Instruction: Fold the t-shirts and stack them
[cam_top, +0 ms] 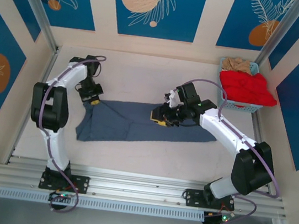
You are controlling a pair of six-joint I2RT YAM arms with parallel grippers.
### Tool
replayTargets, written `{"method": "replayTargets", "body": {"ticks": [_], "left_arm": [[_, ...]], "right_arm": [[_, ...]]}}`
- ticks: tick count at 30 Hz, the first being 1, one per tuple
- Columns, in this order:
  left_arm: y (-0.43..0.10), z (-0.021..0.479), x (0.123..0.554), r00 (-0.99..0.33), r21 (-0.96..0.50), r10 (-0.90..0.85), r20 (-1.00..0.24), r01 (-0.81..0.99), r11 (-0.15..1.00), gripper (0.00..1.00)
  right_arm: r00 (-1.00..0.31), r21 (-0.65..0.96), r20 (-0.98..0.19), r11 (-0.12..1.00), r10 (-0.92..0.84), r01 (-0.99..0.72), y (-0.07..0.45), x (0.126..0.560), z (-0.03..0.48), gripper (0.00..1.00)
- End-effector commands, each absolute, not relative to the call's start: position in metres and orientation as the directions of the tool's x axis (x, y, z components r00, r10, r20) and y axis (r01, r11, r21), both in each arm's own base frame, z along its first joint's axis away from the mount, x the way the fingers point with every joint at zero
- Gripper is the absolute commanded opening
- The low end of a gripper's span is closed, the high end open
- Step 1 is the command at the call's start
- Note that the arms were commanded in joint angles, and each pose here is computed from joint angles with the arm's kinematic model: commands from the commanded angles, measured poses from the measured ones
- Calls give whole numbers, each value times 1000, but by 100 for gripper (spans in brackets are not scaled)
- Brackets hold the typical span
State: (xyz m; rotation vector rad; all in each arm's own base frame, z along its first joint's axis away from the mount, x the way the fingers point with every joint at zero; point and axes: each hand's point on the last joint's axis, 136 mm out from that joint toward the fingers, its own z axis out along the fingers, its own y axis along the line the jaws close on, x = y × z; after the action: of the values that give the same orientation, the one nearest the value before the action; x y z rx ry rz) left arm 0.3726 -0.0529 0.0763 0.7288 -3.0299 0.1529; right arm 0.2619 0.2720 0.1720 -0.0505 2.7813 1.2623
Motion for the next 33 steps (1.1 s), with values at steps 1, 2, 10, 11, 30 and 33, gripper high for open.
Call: {"method": "replayTargets", "body": {"ticks": [1, 2, 10, 11, 30, 33], "left_arm": [[-43, 79, 372, -893, -46, -446, 56, -448, 893, 0], [-43, 79, 373, -893, -43, -446, 57, -449, 893, 0], [-40, 59, 380, -890, -15, -446, 90, -449, 893, 0], [-40, 56, 380, -891, -12, -445, 90, -448, 894, 0], [-27, 122, 375, -840, -87, -539, -58, -534, 841, 32], [-71, 122, 360, -839, -178, -545, -8, -535, 826, 27]], "right_arm": [[-998, 741, -65, 670, 15, -38, 268, 259, 168, 35], [-998, 742, -64, 670, 15, -38, 268, 259, 168, 35], [-998, 740, -61, 671, 18, -33, 267, 259, 167, 35], [-998, 740, -62, 671, 18, -34, 267, 258, 168, 35], [-984, 656, -85, 752, 160, 65, 214, 283, 157, 34], [-964, 591, -41, 785, 262, 188, 179, 298, 135, 32]]}}
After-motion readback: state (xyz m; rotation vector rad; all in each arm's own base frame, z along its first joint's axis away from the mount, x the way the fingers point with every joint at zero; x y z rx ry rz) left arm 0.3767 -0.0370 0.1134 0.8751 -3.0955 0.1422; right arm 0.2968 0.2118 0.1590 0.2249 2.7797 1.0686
